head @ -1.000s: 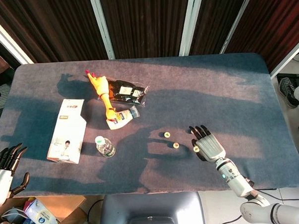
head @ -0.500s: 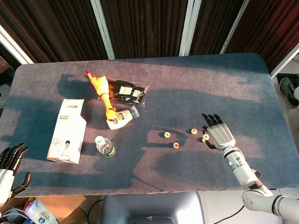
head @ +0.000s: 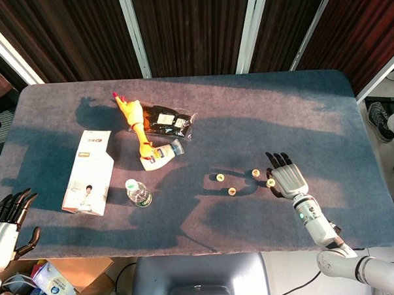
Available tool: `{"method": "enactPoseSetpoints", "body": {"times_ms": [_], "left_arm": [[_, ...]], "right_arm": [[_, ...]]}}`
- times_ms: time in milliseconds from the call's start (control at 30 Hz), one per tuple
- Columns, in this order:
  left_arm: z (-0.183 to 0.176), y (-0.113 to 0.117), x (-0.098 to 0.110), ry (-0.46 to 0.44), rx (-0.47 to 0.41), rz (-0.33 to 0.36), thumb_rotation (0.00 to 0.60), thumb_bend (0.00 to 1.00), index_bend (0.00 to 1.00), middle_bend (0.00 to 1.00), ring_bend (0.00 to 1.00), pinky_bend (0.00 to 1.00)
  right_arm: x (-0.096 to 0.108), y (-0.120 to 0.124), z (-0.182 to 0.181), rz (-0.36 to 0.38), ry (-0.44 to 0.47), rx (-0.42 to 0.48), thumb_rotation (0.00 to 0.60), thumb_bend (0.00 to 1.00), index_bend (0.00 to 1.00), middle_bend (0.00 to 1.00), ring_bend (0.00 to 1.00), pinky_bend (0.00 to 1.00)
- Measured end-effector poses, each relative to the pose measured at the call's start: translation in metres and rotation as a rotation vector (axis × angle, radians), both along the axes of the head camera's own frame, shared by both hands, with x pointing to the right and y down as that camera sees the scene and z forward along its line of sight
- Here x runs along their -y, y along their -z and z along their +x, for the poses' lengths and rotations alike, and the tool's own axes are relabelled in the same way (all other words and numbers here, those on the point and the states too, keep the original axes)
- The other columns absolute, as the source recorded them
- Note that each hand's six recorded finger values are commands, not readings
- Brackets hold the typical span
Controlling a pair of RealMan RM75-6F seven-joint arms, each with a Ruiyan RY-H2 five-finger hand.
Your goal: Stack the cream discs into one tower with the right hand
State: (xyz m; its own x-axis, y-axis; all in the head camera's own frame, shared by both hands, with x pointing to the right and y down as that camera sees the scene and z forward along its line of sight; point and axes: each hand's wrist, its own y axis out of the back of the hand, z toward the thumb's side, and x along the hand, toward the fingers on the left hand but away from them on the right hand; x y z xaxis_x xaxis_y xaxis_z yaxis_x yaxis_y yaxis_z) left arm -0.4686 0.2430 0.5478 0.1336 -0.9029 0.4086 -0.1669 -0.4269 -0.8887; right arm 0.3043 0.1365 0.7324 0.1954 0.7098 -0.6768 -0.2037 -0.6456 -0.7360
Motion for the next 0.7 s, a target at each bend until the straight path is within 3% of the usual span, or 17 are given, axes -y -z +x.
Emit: {"method": "enactPoseSetpoints", "body": {"times_ms": [100,433,700], "left_arm": [[0.0,0.0,0.0,0.001,0.0,0.001,0.6,0.51,0.0,0.0,0.0,0.03],[0.0,0.001,0.001,0.004,-0.001,0.004,0.6,0.51,0.0,0.0,0.0,0.03],[0.0,0.0,0.001,0.004,-0.001,0.002,0.6,0.51,0.0,0.0,0.0,0.03]], "right_arm": [[-0.001,0.0,0.001,-0.007,-0.004,-0.003,0.6,0.5,0.51,0.01,0.0,0.0],[-0.003,0.003,0.002,-0.008,-0.008,-0.008,0.6,0.5,0.46,0.01,0.0,0.0],[-0.005,0.018,-0.018,0.034,0.015,0.085,0.6,0.5,0.46,0.01,0.0,0.0]]}}
